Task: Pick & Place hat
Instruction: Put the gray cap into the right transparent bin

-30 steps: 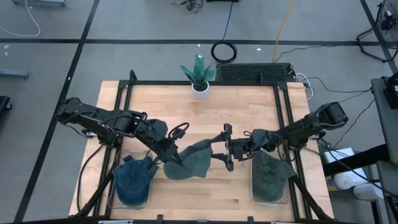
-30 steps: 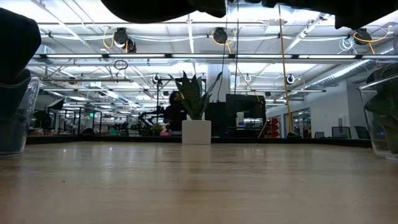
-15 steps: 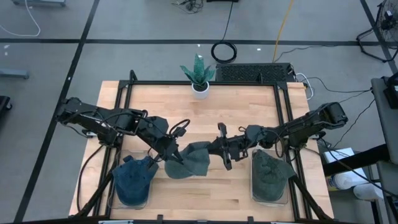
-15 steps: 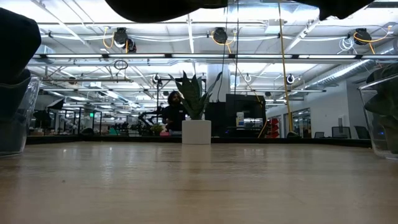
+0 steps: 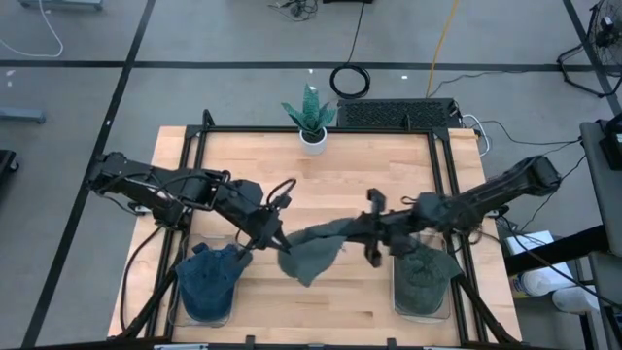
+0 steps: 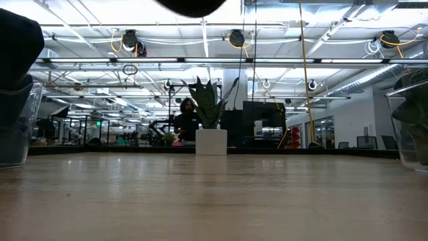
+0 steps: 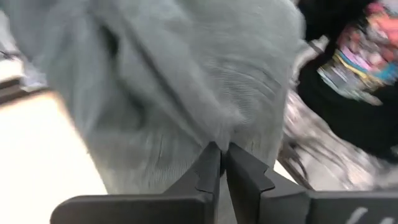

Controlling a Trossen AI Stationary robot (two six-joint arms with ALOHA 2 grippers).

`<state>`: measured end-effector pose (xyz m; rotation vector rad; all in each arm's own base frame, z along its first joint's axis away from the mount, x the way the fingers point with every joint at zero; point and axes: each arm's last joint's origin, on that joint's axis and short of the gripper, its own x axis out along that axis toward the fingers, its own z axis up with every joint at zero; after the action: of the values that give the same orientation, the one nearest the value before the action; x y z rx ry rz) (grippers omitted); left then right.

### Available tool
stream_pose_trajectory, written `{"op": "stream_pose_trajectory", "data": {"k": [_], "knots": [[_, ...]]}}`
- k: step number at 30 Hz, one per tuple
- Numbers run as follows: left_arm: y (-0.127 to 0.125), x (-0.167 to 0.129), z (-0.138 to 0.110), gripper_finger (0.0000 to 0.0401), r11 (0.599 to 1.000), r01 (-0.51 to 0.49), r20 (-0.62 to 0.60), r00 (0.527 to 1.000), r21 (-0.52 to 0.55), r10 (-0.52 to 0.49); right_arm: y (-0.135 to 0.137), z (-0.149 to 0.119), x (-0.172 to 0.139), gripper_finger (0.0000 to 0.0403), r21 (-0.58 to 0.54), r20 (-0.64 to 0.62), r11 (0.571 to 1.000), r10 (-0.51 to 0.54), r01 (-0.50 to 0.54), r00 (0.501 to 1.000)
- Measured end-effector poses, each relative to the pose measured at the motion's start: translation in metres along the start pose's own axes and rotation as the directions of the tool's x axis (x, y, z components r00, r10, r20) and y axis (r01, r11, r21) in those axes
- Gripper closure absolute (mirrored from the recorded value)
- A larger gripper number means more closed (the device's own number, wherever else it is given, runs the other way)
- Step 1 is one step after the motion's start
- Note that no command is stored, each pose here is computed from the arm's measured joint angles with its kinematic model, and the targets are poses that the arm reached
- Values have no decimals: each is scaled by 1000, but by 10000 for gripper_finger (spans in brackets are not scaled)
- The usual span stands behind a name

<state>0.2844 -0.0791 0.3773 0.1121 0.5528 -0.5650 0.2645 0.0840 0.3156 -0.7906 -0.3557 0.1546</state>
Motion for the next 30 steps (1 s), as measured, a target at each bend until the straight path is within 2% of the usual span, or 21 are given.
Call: {"op": "stream_pose_trajectory", "data": {"k": [6,9,12,14,17,21,23,27,28,30], "knots": [[2,0,-2,359,994,-94,-29,995,-47,93,-12,40,-22,395,-48,114,998,-35,41,993],[4,0,0,352,988,-149,-14,989,-51,148,-16,52,-30,395,-73,124,994,-67,77,990],[6,-1,3,343,978,-203,12,979,-54,204,-17,58,-36,395,-29,160,999,-16,21,987],[8,-1,5,335,971,-228,34,972,-74,231,-17,60,-41,395,25,236,995,87,-95,968],[15,2,12,320,974,-196,113,971,-113,209,-17,61,-47,395,98,378,945,255,-312,890],[27,24,16,295,988,-71,188,977,-141,97,-23,60,-50,395,177,534,817,389,-549,751],[34,38,18,279,985,-64,224,969,-162,100,-25,58,-49,395,206,551,776,412,-597,726],[55,73,7,241,976,-55,207,973,-210,100,-24,52,-47,395,268,523,730,438,-629,731],[59,82,3,230,977,-32,208,975,-210,76,-22,51,-47,395,272,523,714,453,-645,722],[65,98,7,208,984,51,307,952,-170,4,-19,49,-46,395,274,526,687,479,-673,703]]}}
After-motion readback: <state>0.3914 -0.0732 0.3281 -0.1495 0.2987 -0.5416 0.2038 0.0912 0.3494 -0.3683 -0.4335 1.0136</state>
